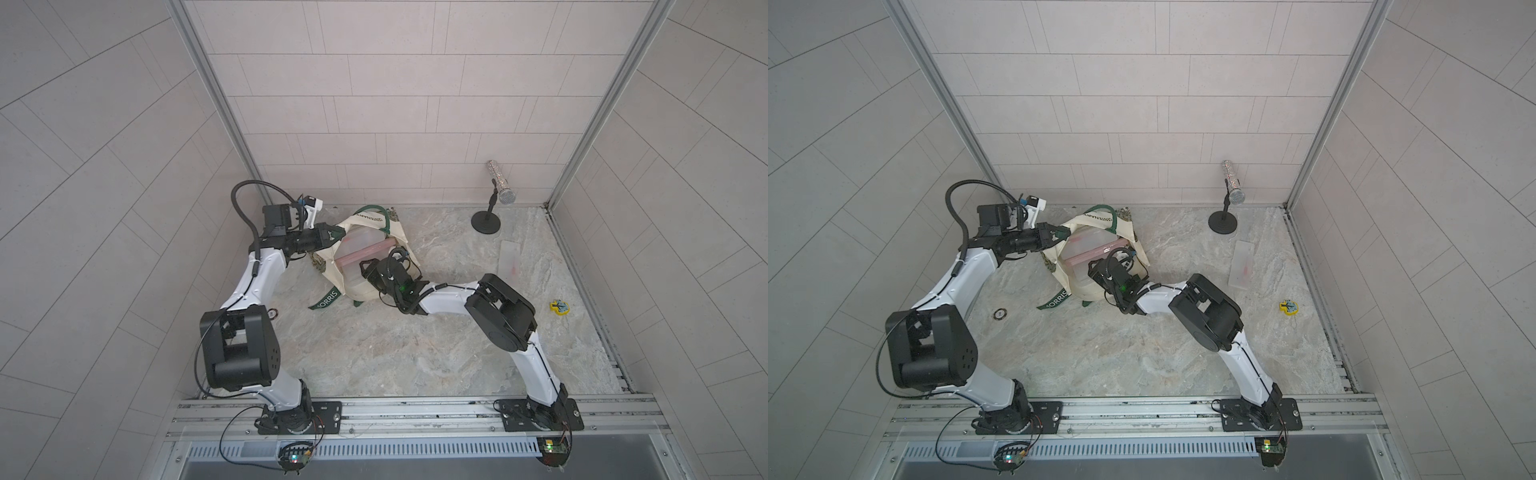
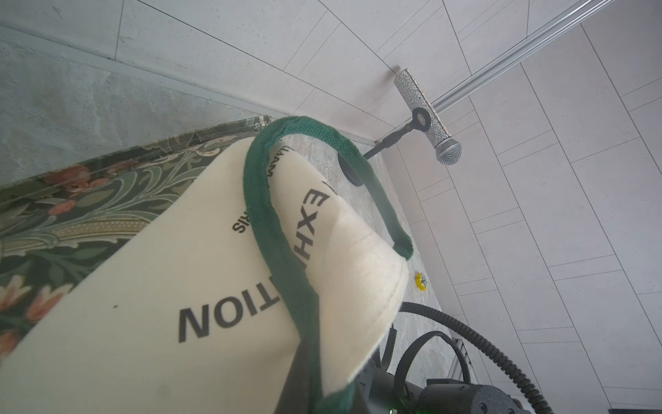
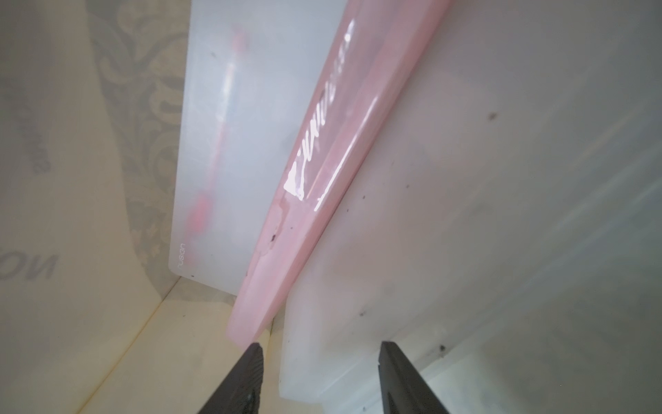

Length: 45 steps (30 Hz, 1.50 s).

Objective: Take out the pencil case from the canvas bag
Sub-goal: Pick up the pencil case from the canvas bag.

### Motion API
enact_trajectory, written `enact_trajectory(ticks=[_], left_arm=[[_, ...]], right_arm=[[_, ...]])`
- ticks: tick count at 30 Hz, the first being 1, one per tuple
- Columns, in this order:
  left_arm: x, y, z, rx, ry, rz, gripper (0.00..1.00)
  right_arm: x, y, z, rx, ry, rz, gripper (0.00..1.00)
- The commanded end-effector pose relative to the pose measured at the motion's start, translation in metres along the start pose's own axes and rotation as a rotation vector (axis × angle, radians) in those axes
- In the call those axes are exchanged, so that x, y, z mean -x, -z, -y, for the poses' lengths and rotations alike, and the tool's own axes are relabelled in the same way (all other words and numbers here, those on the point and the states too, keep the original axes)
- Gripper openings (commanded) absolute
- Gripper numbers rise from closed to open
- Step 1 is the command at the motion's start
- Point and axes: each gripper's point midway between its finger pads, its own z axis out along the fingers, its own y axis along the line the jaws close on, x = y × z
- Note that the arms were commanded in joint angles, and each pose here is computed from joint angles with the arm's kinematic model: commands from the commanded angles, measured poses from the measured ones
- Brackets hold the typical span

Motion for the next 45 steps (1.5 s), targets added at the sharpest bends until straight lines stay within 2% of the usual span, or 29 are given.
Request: enact_trajectory(ticks=[1, 5, 14, 17, 20, 24, 28, 32, 34, 37, 45], left_arm=[[0.009, 0.006, 0.035, -0.12, -0.07, 0.018, 0.0], [0.009, 0.005, 0.033, -0.12, -0.066, 0.016, 0.0], [0.008, 0.004, 0.031, -0.116, -0.062, 0.015, 0.0], [0.008, 0.004, 0.031, -0.116, -0.063, 0.015, 0.0], [0.008, 0.003, 0.029, -0.113, -0.058, 0.015, 0.0], [0.008, 0.003, 0.029, -0.111, -0.056, 0.014, 0.0], [0.008, 0.003, 0.029, -0.113, -0.057, 0.015, 0.0], [0.009, 0.002, 0.028, -0.112, -0.051, 0.015, 0.0], [0.009, 0.003, 0.029, -0.113, -0.043, 0.015, 0.0], [0.011, 0.003, 0.03, -0.113, -0.038, 0.017, 0.0], [0.012, 0.005, 0.033, -0.114, -0.039, 0.024, 0.0]], right_arm=[[0.01, 0.001, -0.05, 0.156, -0.002, 0.009, 0.55], [0.011, 0.007, -0.062, 0.185, 0.035, -0.004, 0.56], [0.0, 0.02, -0.013, 0.141, -0.096, -0.027, 0.58], [0.001, 0.028, -0.027, 0.212, -0.12, -0.021, 0.58], [0.002, 0.041, -0.042, 0.198, -0.043, -0.024, 0.6], [0.006, 0.058, -0.043, 0.105, 0.09, -0.006, 0.63], [0.005, 0.066, -0.005, -0.012, 0.058, 0.002, 0.64], [-0.009, 0.067, 0.036, -0.082, 0.005, -0.022, 0.63], [-0.016, 0.064, 0.047, -0.084, -0.022, -0.034, 0.57], [-0.026, 0.054, 0.052, -0.071, -0.046, -0.062, 0.53], [-0.04, 0.035, 0.051, -0.066, -0.044, -0.076, 0.53]])
